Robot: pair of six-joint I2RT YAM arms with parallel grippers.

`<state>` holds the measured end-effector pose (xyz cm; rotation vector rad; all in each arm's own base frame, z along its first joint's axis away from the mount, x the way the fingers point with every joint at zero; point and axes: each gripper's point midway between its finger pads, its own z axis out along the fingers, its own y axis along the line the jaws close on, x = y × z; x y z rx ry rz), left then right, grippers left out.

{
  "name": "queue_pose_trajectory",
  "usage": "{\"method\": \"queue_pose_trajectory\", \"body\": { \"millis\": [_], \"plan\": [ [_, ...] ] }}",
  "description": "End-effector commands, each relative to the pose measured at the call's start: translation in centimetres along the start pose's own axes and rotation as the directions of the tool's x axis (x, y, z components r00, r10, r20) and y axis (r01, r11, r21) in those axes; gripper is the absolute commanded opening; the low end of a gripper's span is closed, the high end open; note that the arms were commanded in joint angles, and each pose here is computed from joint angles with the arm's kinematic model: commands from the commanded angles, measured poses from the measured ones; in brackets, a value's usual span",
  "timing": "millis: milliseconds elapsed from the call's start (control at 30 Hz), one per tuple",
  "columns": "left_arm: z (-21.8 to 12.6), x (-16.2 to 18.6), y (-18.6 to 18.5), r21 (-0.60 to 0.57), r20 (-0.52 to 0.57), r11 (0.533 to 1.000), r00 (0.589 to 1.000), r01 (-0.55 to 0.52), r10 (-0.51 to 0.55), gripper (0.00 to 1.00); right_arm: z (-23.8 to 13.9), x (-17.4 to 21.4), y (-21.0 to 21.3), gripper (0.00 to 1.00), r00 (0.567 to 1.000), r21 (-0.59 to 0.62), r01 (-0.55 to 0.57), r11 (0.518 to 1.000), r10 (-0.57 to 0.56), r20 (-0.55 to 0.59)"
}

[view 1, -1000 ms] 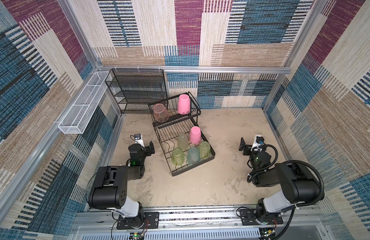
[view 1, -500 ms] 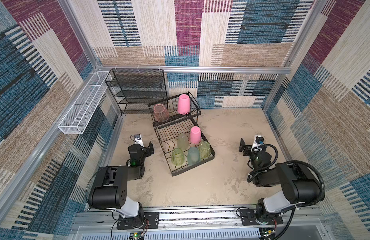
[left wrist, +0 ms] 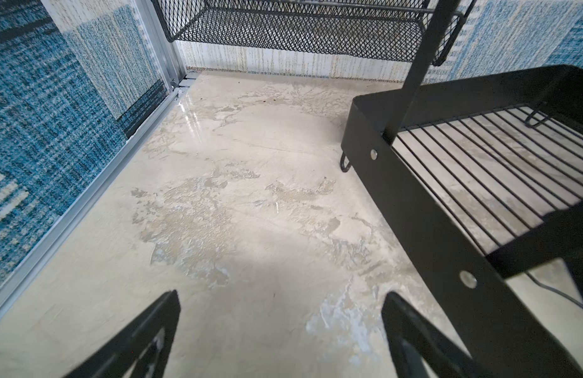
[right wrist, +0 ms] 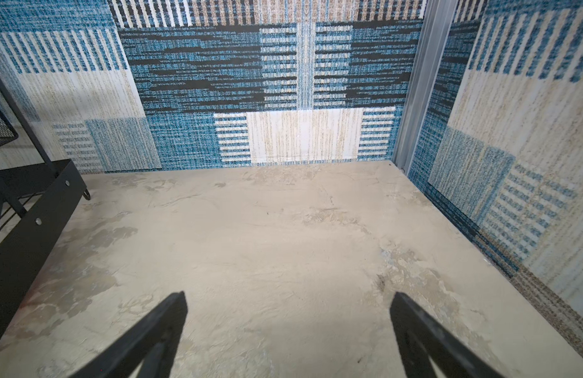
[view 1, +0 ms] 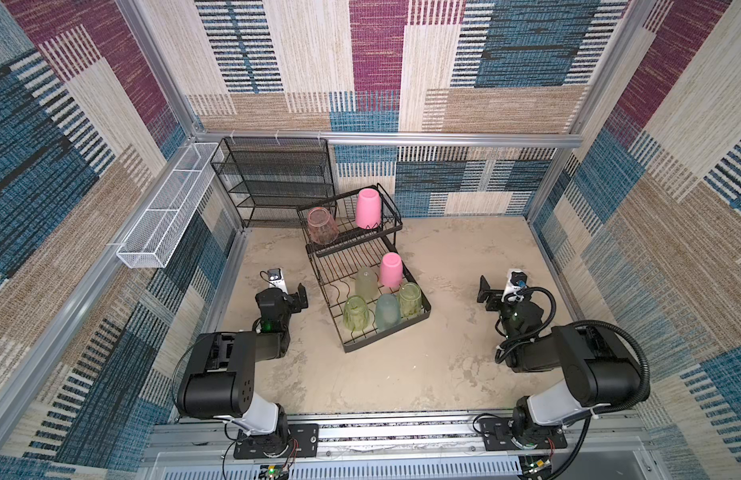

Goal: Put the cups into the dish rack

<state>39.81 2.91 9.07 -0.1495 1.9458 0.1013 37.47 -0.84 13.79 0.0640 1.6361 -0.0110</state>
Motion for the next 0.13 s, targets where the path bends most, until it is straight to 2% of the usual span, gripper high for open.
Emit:
{"method": "queue_pose_trajectory", "body": {
  "millis": [0, 100],
  "plan": [
    [-0.10, -0.44, -0.02, 0.002, 0.017, 1.000, 1.000, -0.018, 0.018, 0.99, 0.03, -0.51, 0.31, 1.00, 1.000, -0.019, 0.008, 1.000, -0.008, 0.019],
    [-0.08, -0.44, 0.01, 0.001, 0.017, 1.000, 1.000, -0.018, 0.018, 0.99, -0.16, -0.64, 0.27, 1.00, 1.000, -0.016, 0.009, 1.000, -0.009, 0.026]
  ]
}}
